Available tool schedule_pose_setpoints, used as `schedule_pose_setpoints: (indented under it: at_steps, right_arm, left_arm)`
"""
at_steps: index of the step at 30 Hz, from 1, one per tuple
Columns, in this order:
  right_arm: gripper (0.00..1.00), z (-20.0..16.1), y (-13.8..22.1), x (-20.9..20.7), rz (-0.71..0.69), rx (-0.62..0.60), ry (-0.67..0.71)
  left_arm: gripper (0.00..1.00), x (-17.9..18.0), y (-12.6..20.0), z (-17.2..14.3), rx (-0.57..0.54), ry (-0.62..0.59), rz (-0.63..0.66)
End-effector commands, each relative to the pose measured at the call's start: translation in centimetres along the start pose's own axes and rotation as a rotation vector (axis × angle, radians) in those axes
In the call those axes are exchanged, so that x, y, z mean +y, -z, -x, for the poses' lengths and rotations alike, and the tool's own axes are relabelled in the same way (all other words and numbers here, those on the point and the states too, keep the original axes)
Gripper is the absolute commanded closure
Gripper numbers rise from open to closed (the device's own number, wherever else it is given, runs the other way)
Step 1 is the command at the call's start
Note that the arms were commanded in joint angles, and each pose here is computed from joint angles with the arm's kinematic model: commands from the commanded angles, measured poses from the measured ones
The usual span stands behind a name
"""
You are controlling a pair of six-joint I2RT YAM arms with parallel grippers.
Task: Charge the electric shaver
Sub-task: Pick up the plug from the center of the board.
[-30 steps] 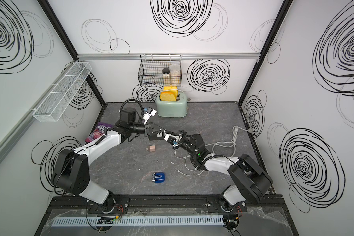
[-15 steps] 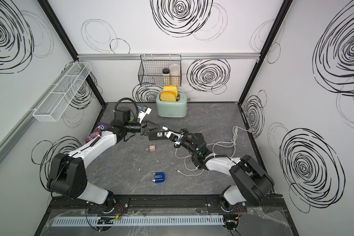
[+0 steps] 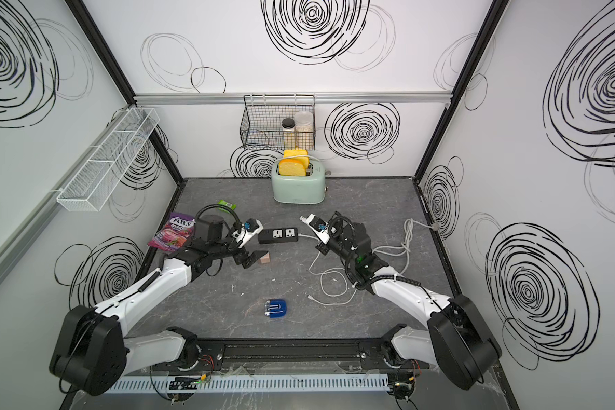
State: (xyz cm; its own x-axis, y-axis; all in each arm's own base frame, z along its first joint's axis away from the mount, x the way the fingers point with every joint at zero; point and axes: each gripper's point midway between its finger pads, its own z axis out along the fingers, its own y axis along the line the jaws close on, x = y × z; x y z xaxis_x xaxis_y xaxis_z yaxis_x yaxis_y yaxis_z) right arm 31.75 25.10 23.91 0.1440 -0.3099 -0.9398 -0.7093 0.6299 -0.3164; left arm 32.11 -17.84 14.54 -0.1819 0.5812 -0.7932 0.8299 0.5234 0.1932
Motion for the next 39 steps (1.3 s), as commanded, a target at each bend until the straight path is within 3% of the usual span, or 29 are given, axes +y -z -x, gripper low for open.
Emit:
schedule_pose_setpoints:
  at_steps: [1,13,22,30,35,39]
  right_arm:
    - [1.00,-0.5,1.3,-0.5,-0.006,0.038,-0.076]
    - [1.00,-0.5,2.4,-1.9,-0.043,0.049,-0.061]
    - [1.00,-1.0,2.0,-1.7,-0.027,0.058,-0.060]
    - [1.00,-0.9,2.0,-1.6,-0.023,0.054,-0.054]
    - [1.00,-1.0,2.2,-1.6,-0.024,0.056,-0.049]
    - [1.00,-0.7,2.4,-1.7,-0.030,0.046,-0.049]
  left_arm:
    - [0.03,0.9,-1.8,-2.6,0.114,-0.263,0.025]
    - [0.02,0.5,-6.6,-6.2,0.201,-0.270,-0.106]
    - [0.36,-0.2,-6.3,-8.2,0.275,-0.264,-0.139]
    - [0.51,-0.6,-7.1,-8.8,0.325,-0.228,-0.174]
    - [0.54,-1.3,-7.5,-9.1,0.347,-0.239,-0.187]
    - [0.68,-1.9,-7.7,-8.6,0.343,-0.224,-0.193]
